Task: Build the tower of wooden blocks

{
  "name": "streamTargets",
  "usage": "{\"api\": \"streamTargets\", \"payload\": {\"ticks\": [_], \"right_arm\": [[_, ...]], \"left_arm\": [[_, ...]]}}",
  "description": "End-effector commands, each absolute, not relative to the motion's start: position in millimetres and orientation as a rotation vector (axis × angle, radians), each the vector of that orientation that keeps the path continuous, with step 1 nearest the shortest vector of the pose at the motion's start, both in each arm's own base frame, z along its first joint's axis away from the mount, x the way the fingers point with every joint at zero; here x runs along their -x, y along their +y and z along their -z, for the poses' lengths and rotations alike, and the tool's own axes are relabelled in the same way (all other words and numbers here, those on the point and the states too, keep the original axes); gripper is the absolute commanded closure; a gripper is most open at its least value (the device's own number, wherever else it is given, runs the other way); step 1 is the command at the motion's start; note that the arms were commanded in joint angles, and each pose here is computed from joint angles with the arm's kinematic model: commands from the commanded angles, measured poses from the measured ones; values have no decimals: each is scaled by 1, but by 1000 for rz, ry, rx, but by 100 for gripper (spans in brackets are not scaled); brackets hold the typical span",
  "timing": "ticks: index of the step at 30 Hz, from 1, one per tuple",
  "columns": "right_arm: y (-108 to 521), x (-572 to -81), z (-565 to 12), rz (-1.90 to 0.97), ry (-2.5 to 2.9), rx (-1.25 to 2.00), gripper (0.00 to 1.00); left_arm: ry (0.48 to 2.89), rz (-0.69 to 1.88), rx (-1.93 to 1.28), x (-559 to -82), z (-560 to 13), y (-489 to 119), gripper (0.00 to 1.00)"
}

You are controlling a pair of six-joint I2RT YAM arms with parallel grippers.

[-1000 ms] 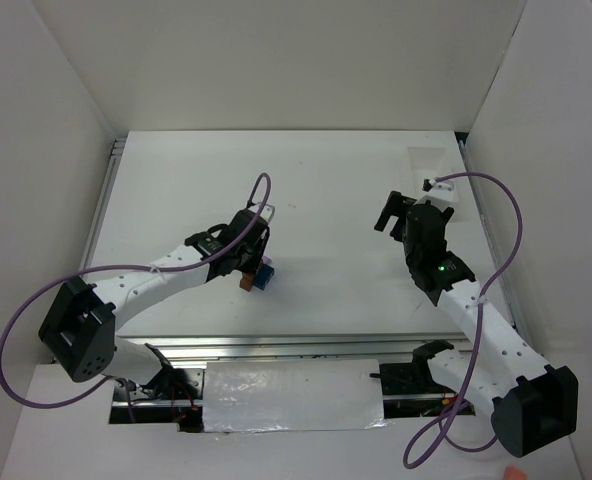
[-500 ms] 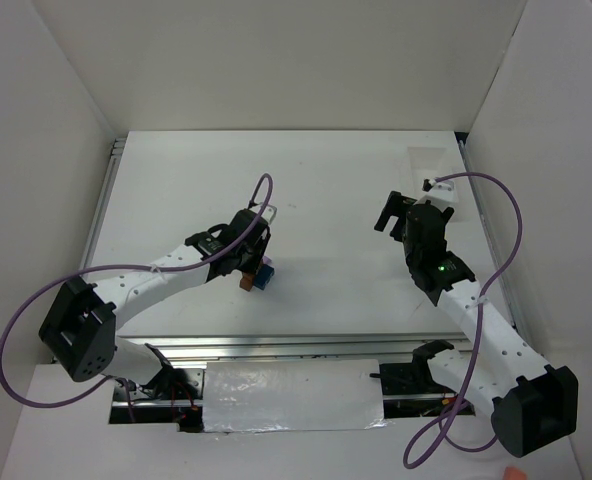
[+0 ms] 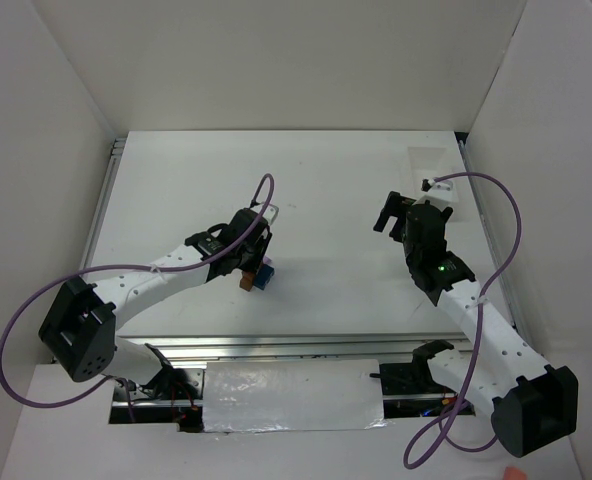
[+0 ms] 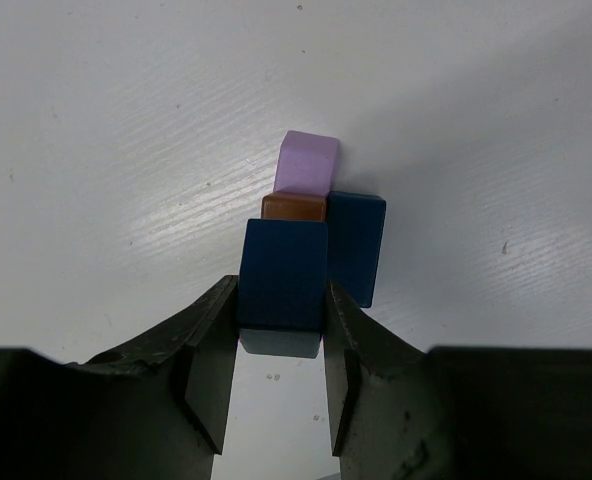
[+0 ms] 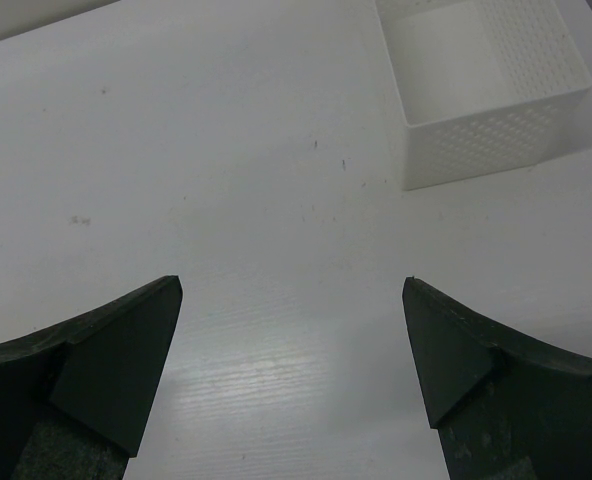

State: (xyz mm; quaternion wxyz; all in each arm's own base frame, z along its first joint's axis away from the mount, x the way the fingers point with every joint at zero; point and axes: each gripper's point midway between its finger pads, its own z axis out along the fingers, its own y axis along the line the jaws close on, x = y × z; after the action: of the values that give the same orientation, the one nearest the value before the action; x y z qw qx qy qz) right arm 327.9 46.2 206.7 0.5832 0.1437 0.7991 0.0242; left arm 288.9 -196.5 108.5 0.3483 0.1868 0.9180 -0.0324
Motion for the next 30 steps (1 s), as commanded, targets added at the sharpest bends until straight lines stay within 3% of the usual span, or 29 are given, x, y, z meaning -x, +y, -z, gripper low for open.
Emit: {"api": "streamTargets", "payload": {"ticks": [1,22,30], "right_arm": [[45,-328,-216,-53,1843,-327,0],[47,-328,-214,-71,1850,-317,0],[47,-327,-214,-75,1849,-315,0]], "left_arm": [[2343,80,-498,-291,-118,-197,86],[2377,36,-539,-287,-105,-194,78],[2379,26,-535,-288,-105,-193,65]]}}
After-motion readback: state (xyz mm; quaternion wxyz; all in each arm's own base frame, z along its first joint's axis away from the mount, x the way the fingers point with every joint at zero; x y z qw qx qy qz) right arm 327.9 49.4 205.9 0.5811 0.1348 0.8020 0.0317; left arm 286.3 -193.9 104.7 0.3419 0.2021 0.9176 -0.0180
